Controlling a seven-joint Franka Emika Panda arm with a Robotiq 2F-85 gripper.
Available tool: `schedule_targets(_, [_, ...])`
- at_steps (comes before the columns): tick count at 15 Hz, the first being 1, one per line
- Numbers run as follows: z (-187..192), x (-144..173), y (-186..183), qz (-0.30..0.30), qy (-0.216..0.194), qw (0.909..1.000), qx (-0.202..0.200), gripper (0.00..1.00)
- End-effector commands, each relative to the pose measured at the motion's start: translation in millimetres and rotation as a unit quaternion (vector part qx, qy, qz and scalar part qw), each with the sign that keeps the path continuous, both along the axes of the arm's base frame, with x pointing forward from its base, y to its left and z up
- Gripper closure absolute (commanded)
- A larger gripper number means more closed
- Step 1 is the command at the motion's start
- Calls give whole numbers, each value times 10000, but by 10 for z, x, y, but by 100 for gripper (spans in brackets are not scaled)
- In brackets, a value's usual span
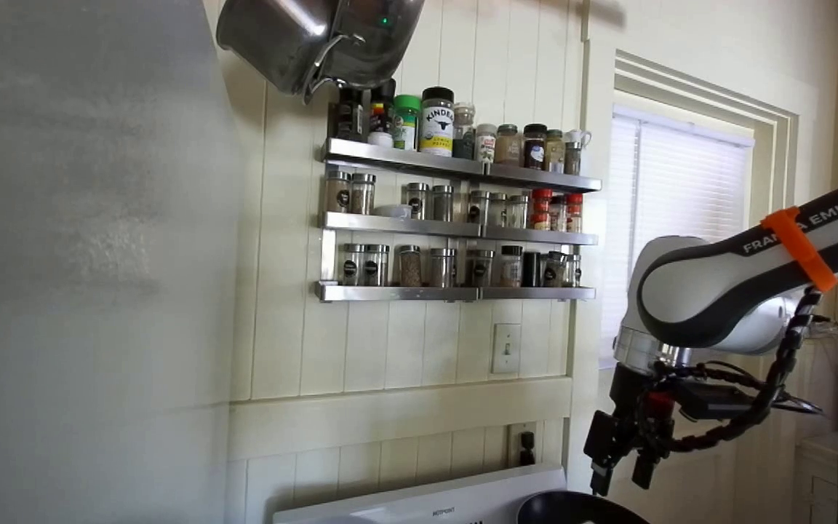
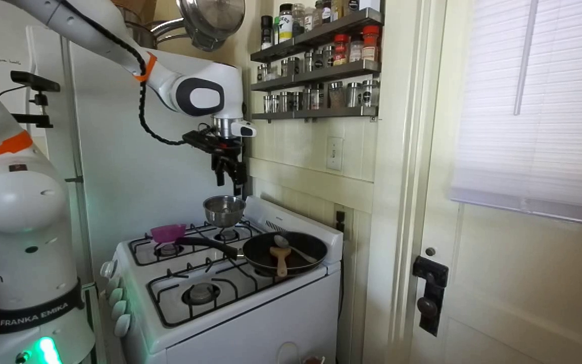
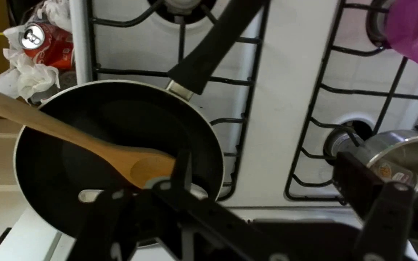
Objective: Remove the wooden spatula and spoon from the black pan and place it in the silver bowl on the left.
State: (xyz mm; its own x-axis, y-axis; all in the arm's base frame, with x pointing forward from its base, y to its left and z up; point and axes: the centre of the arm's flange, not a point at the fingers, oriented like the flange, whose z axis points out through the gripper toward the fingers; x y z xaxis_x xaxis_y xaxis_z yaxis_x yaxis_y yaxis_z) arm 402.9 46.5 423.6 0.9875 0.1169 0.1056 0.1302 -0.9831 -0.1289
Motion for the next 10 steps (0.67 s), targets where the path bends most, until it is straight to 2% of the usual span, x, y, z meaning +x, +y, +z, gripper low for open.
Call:
schedule_targets(1, [-252, 260, -505, 946, 235, 9952, -112, 0])
schedule_targets(5, [-436, 532, -707, 1851, 425, 9809, -428, 0])
schedule_targets(7, [-499, 714, -757, 2212, 556, 9705, -777, 0])
schedule_targets(9, [-521, 926, -763, 2182, 570, 9636, -1439, 0])
schedule_targets(10, [-498, 657, -746, 2115, 455, 9713, -989, 0])
